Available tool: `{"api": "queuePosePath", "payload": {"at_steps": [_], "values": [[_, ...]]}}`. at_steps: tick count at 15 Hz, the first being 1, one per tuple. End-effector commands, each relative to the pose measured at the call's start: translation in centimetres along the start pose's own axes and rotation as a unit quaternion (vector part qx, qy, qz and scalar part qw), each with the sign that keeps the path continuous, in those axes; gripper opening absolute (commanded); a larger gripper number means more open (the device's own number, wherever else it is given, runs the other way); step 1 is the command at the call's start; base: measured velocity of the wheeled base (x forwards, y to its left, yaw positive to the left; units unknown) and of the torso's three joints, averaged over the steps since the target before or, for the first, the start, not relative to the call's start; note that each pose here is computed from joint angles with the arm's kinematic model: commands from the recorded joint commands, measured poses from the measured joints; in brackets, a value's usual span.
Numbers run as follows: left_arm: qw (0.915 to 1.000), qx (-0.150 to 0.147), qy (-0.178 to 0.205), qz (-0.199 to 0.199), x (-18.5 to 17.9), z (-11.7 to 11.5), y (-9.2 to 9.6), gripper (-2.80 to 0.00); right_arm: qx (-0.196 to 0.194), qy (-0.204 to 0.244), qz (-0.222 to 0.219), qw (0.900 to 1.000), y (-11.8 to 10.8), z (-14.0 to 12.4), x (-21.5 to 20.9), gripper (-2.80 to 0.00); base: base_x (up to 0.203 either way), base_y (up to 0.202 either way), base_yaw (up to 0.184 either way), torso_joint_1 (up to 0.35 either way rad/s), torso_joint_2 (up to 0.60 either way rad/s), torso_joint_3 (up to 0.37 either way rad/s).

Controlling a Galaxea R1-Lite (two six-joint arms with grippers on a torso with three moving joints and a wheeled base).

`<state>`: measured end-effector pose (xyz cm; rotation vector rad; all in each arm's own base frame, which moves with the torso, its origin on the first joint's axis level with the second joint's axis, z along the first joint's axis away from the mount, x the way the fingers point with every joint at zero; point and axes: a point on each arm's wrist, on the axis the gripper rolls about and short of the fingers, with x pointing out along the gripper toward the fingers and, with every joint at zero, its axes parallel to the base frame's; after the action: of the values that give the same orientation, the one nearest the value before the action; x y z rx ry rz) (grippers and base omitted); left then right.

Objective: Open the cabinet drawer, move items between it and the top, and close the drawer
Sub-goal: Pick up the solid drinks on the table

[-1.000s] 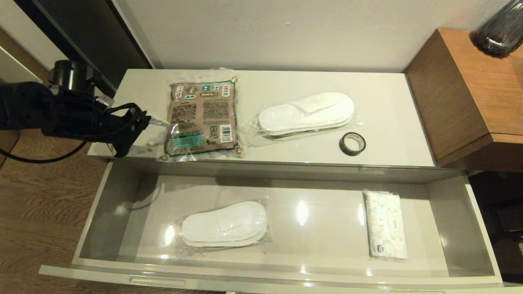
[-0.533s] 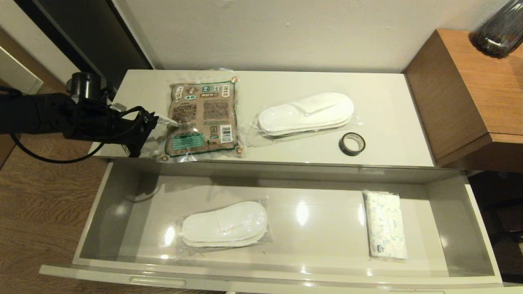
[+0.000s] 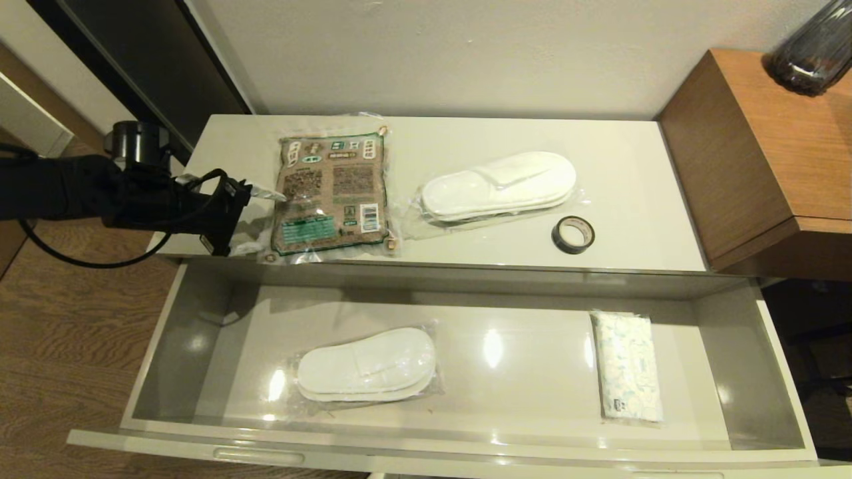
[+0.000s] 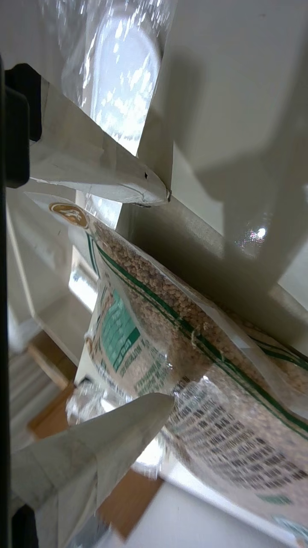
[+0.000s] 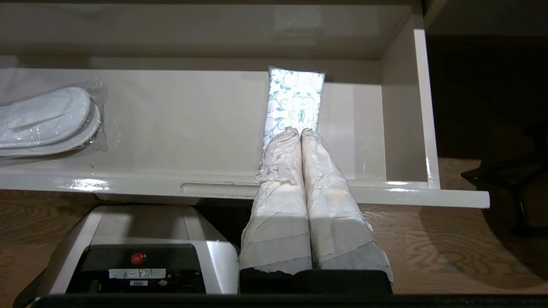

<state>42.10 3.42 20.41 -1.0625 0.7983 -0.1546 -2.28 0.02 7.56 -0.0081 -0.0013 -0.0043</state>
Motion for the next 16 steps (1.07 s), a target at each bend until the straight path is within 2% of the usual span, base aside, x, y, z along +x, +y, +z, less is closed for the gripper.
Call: {"api": "queuePosePath", "payload": {"at_steps": [1, 6, 10, 11, 13, 14, 15, 16], "values": [[0.9997, -0.017, 0.016, -0.002, 0.8, 0.1, 0.9, 0.0, -0.001, 0.0, 0.0, 1.0, 0.0, 0.0, 0.0, -2.8, 0.0, 0.0, 0.0, 0.0, 0.0, 0.0], [0.999, 0.017, -0.004, -0.04, 0.8, 1.0, -0.6, 0.0, -0.001, 0.0, 0.001, 1.0, 0.0, 0.0, 0.0, -2.8, 0.0, 0.0, 0.0, 0.0, 0.0, 0.0], [0.9978, 0.03, -0.013, -0.057, 0.8, 1.5, -1.8, 0.0, 0.0, 0.0, 0.001, 1.0, 0.0, 0.0, 0.0, -2.8, 0.0, 0.0, 0.0, 0.0, 0.0, 0.0], [0.9983, 0.025, -0.008, -0.052, 1.0, 1.4, -1.4, 0.0, -0.001, 0.0, 0.001, 1.0, 0.0, 0.0, 0.0, -2.8, 0.0, 0.0, 0.0, 0.0, 0.0, 0.0], [0.9995, -0.011, 0.023, -0.019, 2.2, 0.2, 1.2, 0.0, -0.001, 0.001, 0.0, 1.0, 0.0, 0.0, 0.0, -2.8, 0.0, 0.0, 0.0, 0.0, 0.0, 0.0], [0.9993, -0.018, 0.027, -0.018, 2.3, 0.1, 1.4, 0.0, -0.001, 0.001, 0.0, 1.0, 0.0, 0.0, 0.0, -2.8, 0.0, 0.0, 0.0, 0.0, 0.0, 0.0], [0.9992, -0.015, 0.022, -0.03, 2.0, 0.5, 0.6, 0.0, -0.001, 0.001, 0.0, 1.0, 0.0, 0.0, 0.0, -2.8, 0.0, 0.0, 0.0, 0.0, 0.0, 0.0], [0.9985, -0.002, 0.01, -0.054, 1.3, 1.1, -0.9, 0.0, -0.001, 0.0, 0.0, 1.0, 0.0, 0.0, 0.0, -2.8, 0.0, 0.0, 0.0, 0.0, 0.0, 0.0]]}}
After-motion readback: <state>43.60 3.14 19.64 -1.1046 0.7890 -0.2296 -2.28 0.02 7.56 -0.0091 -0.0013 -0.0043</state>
